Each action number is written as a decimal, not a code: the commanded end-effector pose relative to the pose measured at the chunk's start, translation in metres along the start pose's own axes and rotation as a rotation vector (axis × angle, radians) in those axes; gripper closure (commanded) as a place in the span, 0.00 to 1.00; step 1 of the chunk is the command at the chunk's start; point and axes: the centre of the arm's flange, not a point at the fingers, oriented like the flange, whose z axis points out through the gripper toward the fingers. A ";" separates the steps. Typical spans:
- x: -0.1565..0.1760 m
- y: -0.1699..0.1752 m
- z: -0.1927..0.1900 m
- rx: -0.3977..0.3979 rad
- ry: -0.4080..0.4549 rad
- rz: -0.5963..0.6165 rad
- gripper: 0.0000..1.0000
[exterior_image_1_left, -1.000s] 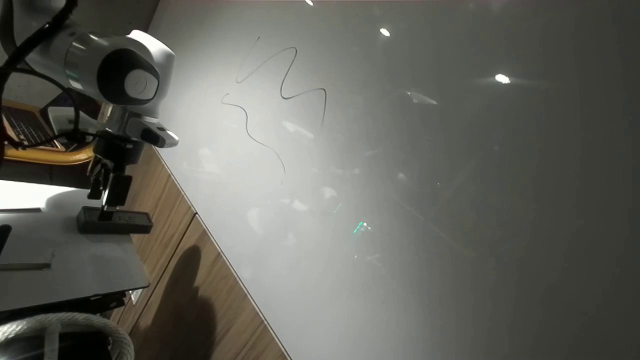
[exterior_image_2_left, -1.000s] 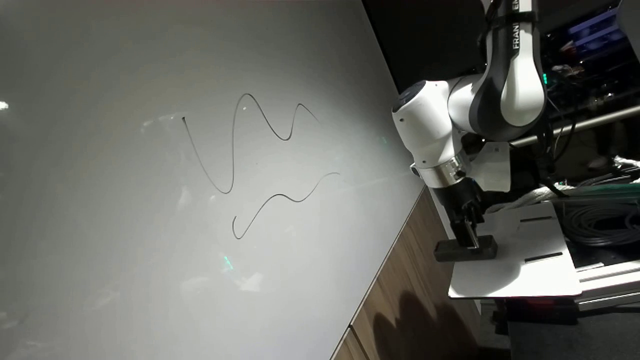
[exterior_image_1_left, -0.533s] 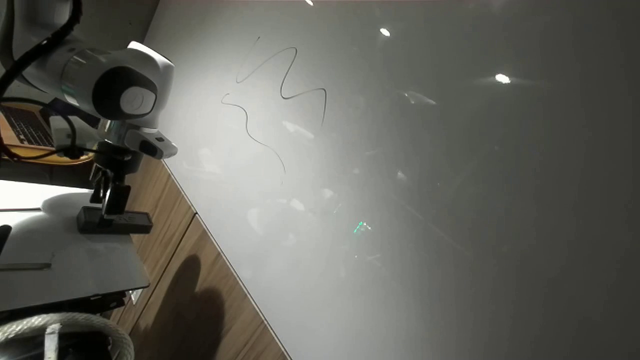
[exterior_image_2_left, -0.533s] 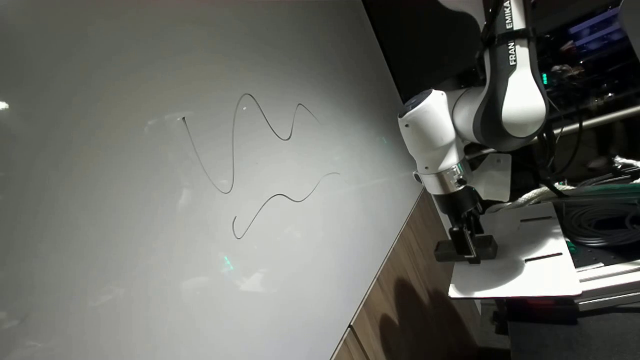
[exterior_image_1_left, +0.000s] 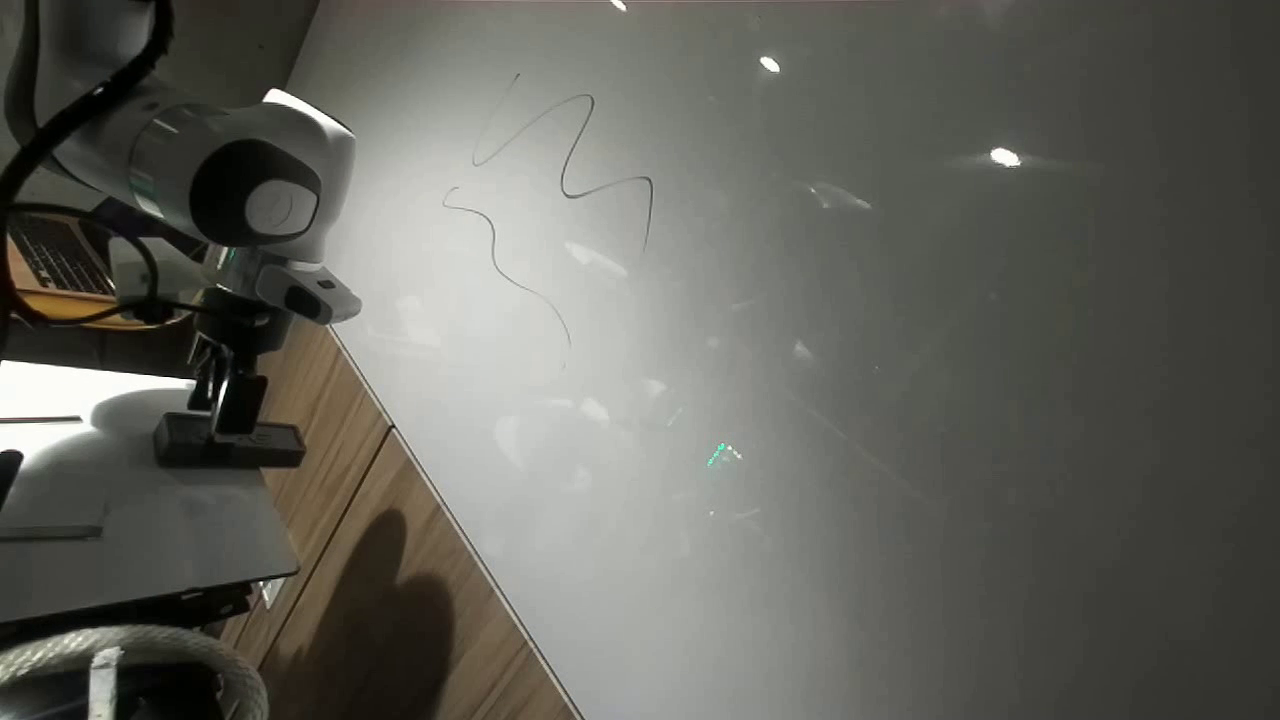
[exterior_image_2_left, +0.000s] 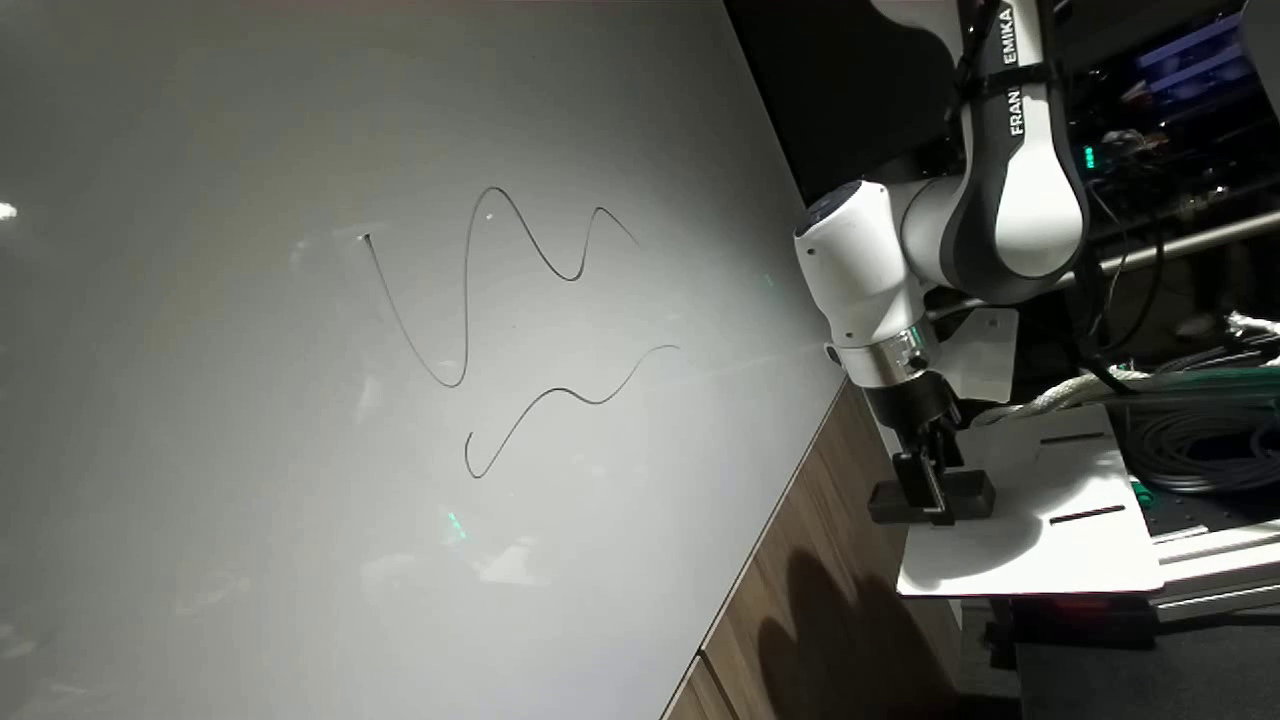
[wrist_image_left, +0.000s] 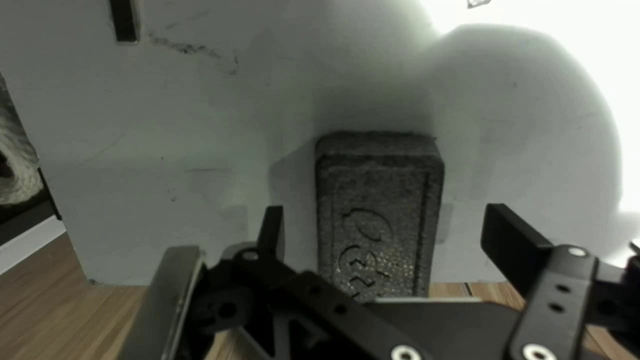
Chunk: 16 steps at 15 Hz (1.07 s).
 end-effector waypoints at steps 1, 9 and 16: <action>-0.012 0.011 0.000 0.005 0.009 -0.004 0.00; -0.012 0.012 -0.009 -0.004 0.008 -0.005 0.00; -0.008 0.015 -0.015 0.001 0.011 -0.009 0.00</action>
